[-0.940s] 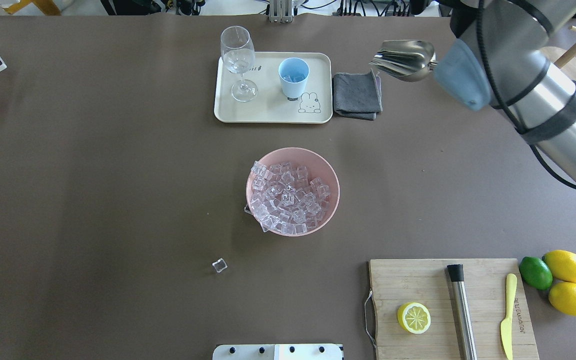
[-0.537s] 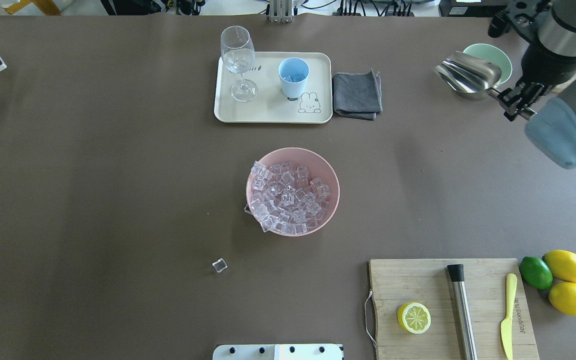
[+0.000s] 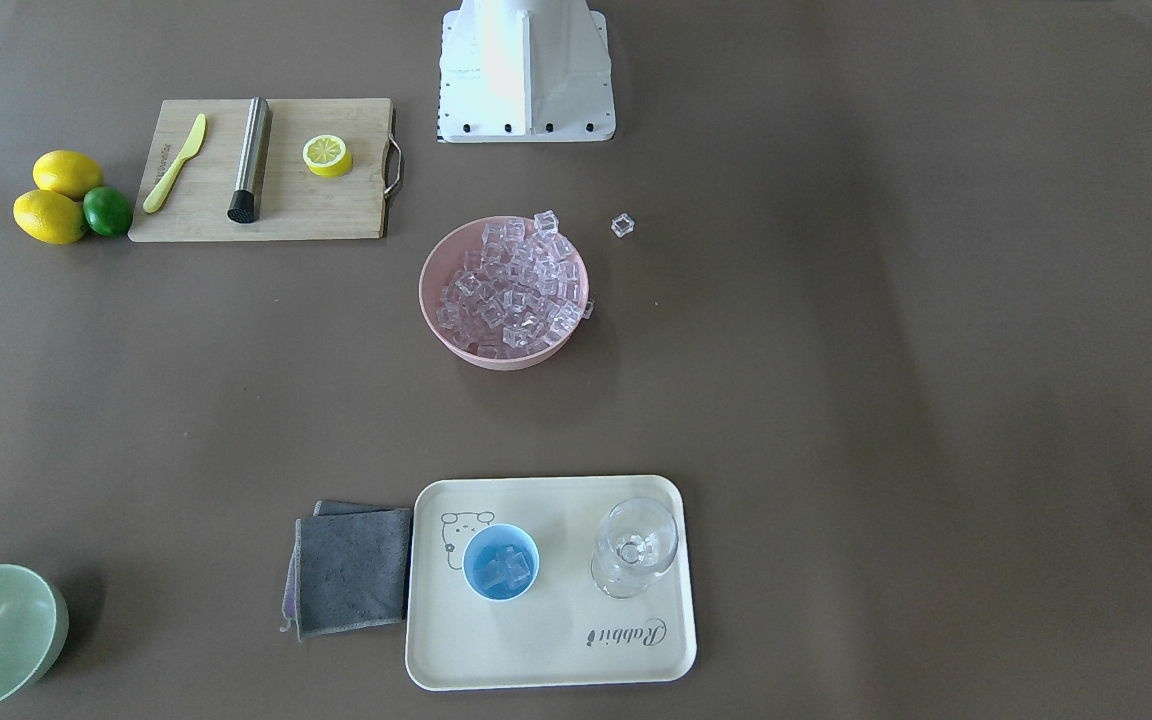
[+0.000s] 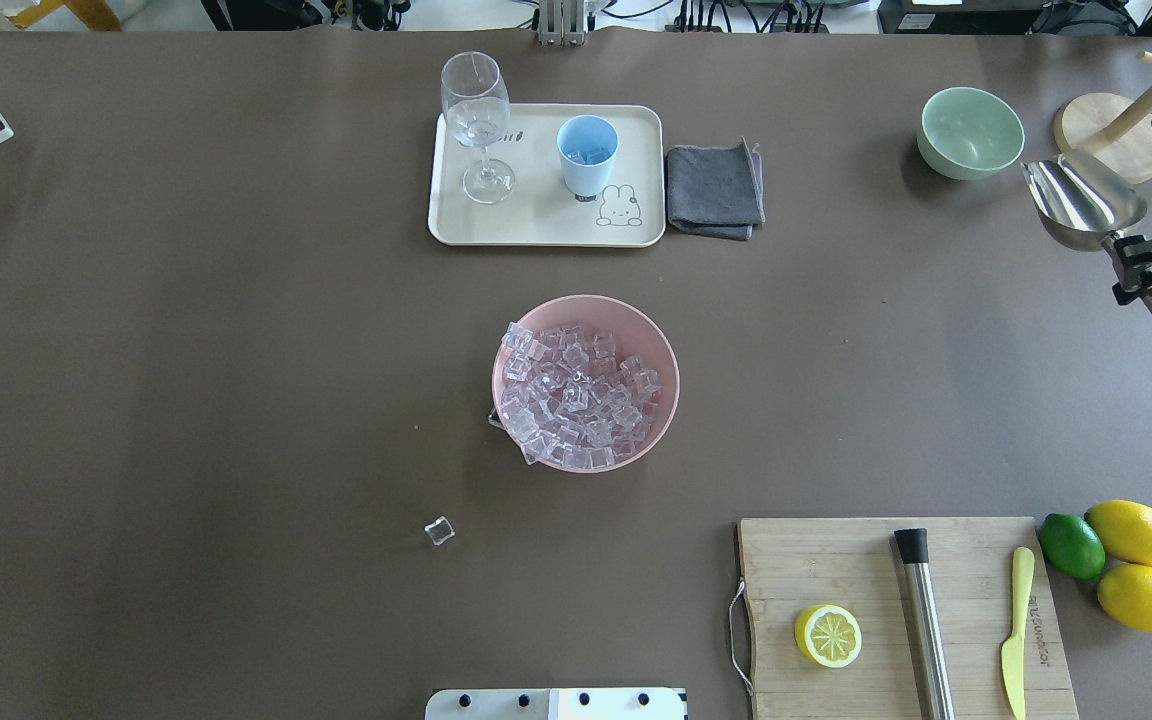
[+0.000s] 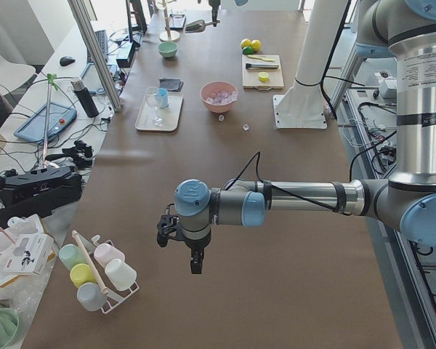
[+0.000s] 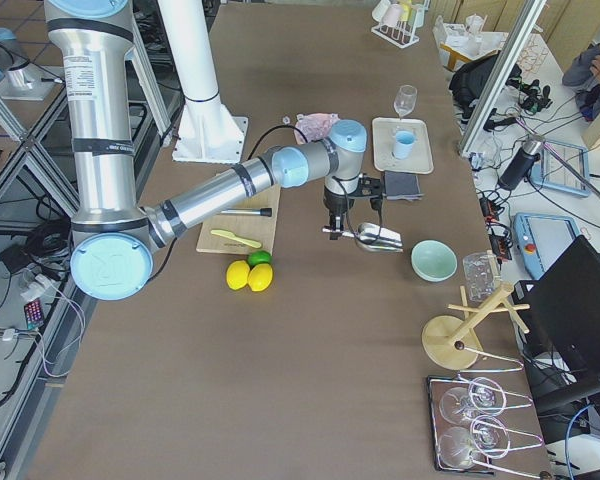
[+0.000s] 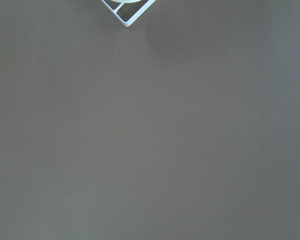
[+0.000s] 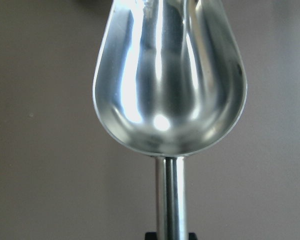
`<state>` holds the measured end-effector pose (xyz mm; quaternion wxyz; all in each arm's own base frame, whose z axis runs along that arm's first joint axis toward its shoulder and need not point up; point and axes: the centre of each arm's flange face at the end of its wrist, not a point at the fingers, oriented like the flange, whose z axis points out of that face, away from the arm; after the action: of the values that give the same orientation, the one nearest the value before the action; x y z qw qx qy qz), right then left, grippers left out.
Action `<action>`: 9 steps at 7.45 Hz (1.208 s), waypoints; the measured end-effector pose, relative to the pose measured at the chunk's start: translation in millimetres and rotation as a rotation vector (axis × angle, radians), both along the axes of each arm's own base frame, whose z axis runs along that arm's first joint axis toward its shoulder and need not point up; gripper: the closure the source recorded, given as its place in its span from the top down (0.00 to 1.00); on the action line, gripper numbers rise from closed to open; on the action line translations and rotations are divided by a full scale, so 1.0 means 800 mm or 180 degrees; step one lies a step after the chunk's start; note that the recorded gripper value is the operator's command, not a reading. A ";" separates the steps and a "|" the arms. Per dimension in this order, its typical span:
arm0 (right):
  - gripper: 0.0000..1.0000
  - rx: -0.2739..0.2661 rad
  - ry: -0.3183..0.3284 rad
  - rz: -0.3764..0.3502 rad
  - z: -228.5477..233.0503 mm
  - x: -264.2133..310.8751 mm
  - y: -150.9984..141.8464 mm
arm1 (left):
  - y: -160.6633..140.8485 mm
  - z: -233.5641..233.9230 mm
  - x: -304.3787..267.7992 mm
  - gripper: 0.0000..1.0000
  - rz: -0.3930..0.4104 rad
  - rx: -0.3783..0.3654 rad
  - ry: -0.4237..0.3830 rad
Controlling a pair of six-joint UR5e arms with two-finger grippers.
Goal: Put ice in cup with scoop
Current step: 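Carry the empty scoop back and lower it onto the table with the right gripper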
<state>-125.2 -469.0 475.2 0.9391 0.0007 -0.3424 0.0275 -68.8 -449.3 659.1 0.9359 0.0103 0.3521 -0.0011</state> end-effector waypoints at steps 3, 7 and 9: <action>0.00 -0.0060 -0.0196 0.0184 0.058 -0.044 0.015 | -0.012 -0.051 0.024 0.99 0.0136 -0.0001 -0.0006; 0.00 -0.0075 -0.0166 -0.0083 0.084 -0.083 0.033 | -0.025 -0.047 0.059 0.99 0.0323 -0.0056 -0.0002; 0.52 -0.0077 -0.0146 -0.0154 0.097 -0.090 0.035 | -0.036 -0.045 0.068 0.99 0.0361 -0.0066 -0.0001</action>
<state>-197.1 -441.0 552.8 0.9314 -0.0196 -0.3634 0.0089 -14.8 -478.1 623.1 0.9346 -0.0193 0.3519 0.0482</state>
